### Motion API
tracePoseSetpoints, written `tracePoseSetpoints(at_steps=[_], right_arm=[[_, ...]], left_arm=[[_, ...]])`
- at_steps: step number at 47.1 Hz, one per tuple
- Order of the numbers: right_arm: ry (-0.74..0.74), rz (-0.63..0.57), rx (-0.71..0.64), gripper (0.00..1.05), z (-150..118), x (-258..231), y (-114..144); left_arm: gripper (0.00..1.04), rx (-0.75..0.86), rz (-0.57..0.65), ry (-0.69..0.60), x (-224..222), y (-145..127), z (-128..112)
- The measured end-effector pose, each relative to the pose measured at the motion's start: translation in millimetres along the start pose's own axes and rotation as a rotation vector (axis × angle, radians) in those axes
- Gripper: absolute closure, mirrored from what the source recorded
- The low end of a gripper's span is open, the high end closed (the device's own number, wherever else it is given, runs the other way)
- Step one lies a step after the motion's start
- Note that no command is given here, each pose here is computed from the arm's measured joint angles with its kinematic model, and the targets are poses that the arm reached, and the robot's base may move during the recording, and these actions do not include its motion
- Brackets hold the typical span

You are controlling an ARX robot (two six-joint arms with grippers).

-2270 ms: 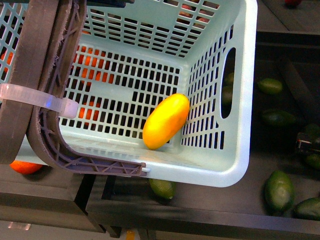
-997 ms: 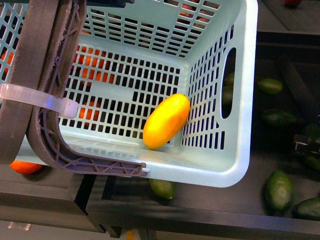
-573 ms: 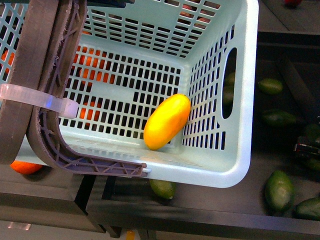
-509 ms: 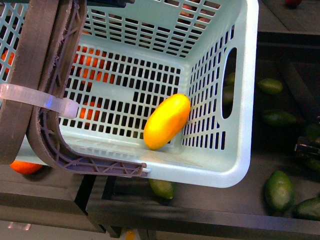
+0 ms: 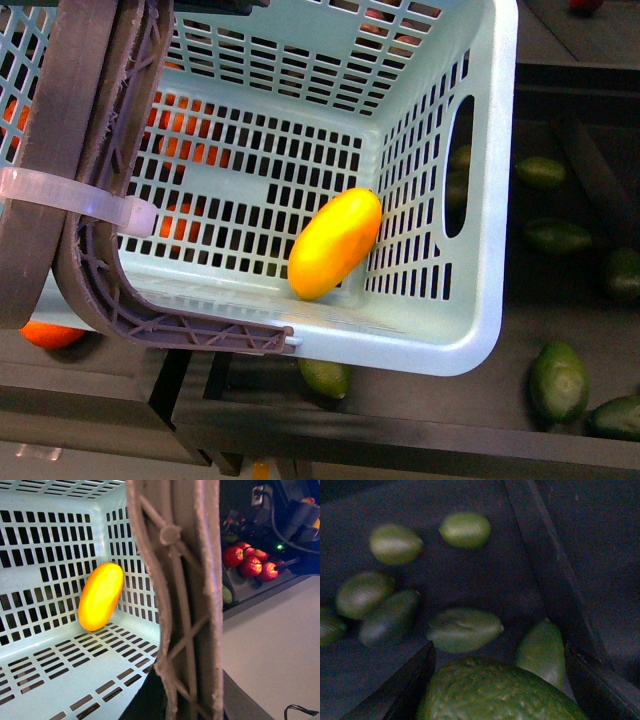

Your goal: Pick mango and avocado into basket

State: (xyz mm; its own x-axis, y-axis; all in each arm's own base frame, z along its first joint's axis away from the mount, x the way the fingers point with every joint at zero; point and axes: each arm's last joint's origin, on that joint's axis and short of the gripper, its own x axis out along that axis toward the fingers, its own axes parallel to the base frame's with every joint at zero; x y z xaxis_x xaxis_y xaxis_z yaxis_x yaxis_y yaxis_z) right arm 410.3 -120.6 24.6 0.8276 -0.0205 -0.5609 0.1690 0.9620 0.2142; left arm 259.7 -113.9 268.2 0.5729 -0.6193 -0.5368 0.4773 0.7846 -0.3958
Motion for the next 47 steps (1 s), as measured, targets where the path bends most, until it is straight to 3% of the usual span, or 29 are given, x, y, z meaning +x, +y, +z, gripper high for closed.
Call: tracePoseSetpoints(at_steps=[4, 12, 21, 28, 39, 47], right_arm=[[-0.062, 0.053, -0.01, 0.34, 30.4, -25.6, 21.9], [-0.18, 0.197, -0.071, 0.34, 82.8, -84.0, 94.1], [-0.241, 0.328, -0.107, 0.34, 108.6, -126.7, 160.3], [-0.237, 0.411, -0.131, 0.34, 111.1, -143.8, 212.0], [-0.195, 0.532, -0.189, 0.34, 91.2, -161.4, 287.5], [-0.167, 0.551, -0.207, 0.34, 77.1, -160.6, 311.6]], left_arm=[[0.97, 0.0, 0.0, 0.0, 0.0, 0.0, 0.0], [0.97, 0.0, 0.0, 0.0, 0.0, 0.0, 0.0], [0.97, 0.0, 0.0, 0.0, 0.0, 0.0, 0.0], [0.97, 0.0, 0.0, 0.0, 0.0, 0.0, 0.1], [0.97, 0.0, 0.0, 0.0, 0.0, 0.0, 0.0], [0.97, -0.012, 0.006, -0.002, 0.0, 0.3, 0.1]])
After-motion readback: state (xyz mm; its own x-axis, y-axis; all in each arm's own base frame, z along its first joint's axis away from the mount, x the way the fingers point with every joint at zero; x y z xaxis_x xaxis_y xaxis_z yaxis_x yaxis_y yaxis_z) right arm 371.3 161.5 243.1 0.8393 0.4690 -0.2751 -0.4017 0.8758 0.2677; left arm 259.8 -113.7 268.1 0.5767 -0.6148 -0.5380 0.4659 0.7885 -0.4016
